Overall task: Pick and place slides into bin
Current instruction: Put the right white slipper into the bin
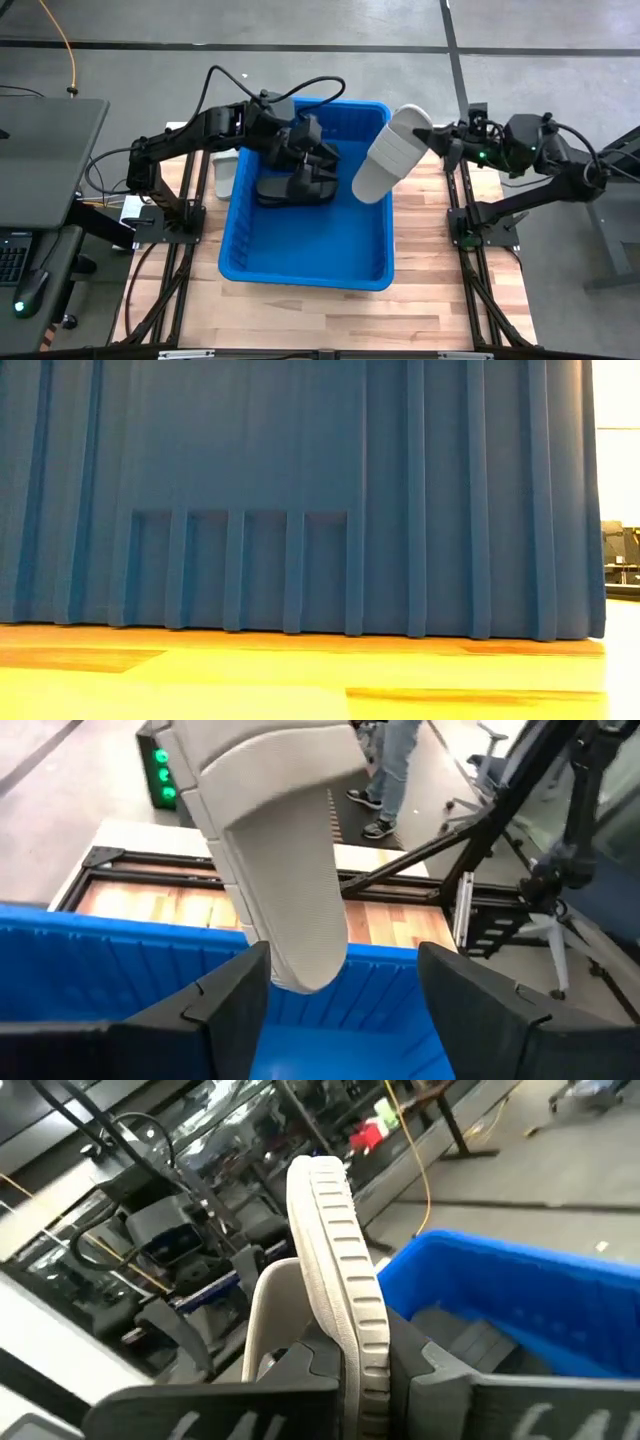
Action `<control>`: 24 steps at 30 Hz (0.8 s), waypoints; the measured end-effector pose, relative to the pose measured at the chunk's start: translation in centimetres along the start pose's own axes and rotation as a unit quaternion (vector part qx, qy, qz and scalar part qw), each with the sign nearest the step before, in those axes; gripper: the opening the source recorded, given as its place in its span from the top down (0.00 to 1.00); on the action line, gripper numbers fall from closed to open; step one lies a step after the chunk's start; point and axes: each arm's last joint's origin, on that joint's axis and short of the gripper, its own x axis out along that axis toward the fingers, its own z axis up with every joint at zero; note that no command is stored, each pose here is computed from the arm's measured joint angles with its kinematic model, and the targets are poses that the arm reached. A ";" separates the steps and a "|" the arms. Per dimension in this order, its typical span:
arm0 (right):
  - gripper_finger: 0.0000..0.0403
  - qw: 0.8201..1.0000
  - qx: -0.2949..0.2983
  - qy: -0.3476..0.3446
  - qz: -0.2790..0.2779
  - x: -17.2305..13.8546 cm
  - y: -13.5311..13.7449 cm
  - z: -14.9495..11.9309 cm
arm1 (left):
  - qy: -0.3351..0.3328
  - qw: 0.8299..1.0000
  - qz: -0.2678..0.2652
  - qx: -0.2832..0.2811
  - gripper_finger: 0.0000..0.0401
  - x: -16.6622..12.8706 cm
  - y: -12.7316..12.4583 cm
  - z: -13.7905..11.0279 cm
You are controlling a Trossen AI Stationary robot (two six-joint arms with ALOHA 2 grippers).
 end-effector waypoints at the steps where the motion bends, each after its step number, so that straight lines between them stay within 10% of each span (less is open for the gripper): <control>1: 0.99 1.000 -0.004 -0.004 -0.001 -0.1 0.1 0.0 | 0.000 1.000 0.005 -0.008 0.39 0.0 -0.1 0.0; 12: 0.99 1.000 -0.026 -0.013 -0.002 -0.8 0.6 -0.3 | -0.060 0.995 -0.051 -0.063 0.39 2.0 -7.8 -0.2; 24: 1.00 0.999 -0.036 -0.010 0.039 -2.5 0.1 0.5 | -0.142 0.978 0.034 -0.148 0.39 5.5 -17.1 -6.0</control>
